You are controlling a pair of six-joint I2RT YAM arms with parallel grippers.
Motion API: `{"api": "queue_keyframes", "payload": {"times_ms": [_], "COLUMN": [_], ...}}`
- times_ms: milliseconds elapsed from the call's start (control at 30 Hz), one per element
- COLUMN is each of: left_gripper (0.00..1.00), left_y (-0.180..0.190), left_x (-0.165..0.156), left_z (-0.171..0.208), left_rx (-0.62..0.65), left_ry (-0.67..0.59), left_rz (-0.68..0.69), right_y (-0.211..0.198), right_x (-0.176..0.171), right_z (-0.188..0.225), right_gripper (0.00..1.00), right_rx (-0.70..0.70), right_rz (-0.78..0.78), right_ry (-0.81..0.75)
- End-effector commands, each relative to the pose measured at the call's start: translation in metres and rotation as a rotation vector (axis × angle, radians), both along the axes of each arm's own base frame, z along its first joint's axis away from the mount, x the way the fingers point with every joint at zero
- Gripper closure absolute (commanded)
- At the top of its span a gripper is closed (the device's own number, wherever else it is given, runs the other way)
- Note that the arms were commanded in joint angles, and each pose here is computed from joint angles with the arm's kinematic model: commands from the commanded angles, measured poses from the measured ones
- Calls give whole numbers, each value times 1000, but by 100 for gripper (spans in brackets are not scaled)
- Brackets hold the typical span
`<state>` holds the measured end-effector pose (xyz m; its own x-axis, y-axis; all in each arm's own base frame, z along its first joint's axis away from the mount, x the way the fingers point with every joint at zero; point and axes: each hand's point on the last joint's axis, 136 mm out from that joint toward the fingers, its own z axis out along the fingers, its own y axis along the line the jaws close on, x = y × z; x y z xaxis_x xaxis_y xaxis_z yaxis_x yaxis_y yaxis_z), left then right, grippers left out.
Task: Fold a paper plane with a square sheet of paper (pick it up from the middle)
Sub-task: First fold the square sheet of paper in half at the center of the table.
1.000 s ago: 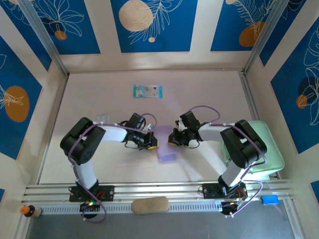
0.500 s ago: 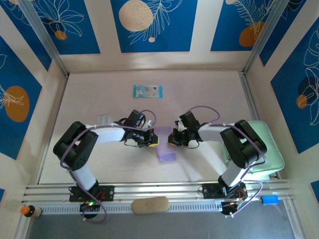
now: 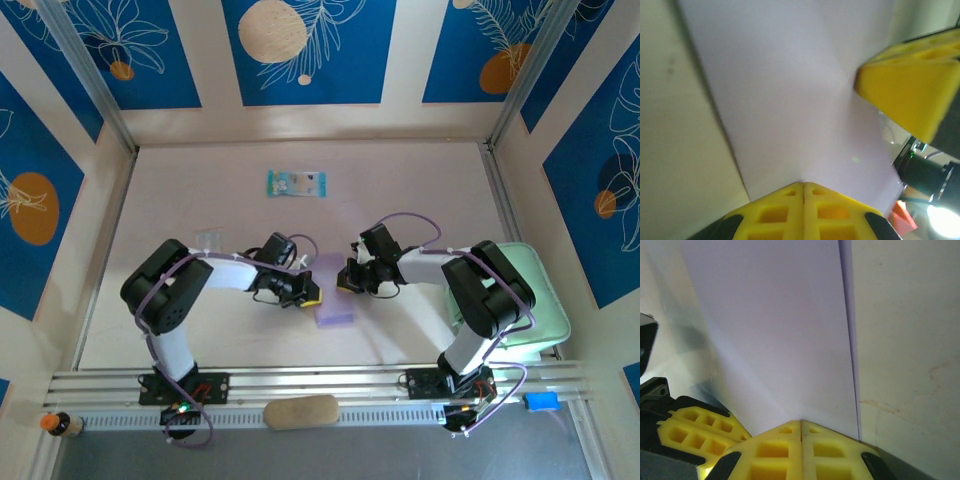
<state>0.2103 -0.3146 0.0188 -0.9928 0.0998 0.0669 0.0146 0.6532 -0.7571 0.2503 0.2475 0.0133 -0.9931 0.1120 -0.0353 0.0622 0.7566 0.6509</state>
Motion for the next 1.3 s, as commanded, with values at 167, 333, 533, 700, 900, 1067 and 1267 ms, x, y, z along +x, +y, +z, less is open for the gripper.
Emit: {"api": "queue_keyframes", "payload": {"times_ms": [167,333,533,700,900,1067,1267], "left_gripper": [100,99,97,97,98,100,100], "left_y": [31,10,-13,-12,-4,15,27], "left_x": [-17,-2,0,-10,-27,-41,-42], "left_z": [-19,22,49,35,10,-17,-18], "left_rx": [162,32,-91,-82,-65,27,87], "left_ry": [-43,-91,-78,-32,29,42,-6], "left_rz": [-66,-16,3,-3,-14,-34,-37], "right_y": [-31,-30,-29,-28,-29,-30,-30], "right_x": [-31,-31,-31,-31,-32,-32,-32], "right_z": [-32,-32,-33,-32,-34,-36,-35], "right_gripper": [100,100,100,100,100,100,100], "right_rx": [-147,-143,-143,-142,-145,-148,-150], "right_rz": [-39,-36,-36,-32,-34,-35,-34], "right_ry": [120,122,124,123,129,131,131]}}
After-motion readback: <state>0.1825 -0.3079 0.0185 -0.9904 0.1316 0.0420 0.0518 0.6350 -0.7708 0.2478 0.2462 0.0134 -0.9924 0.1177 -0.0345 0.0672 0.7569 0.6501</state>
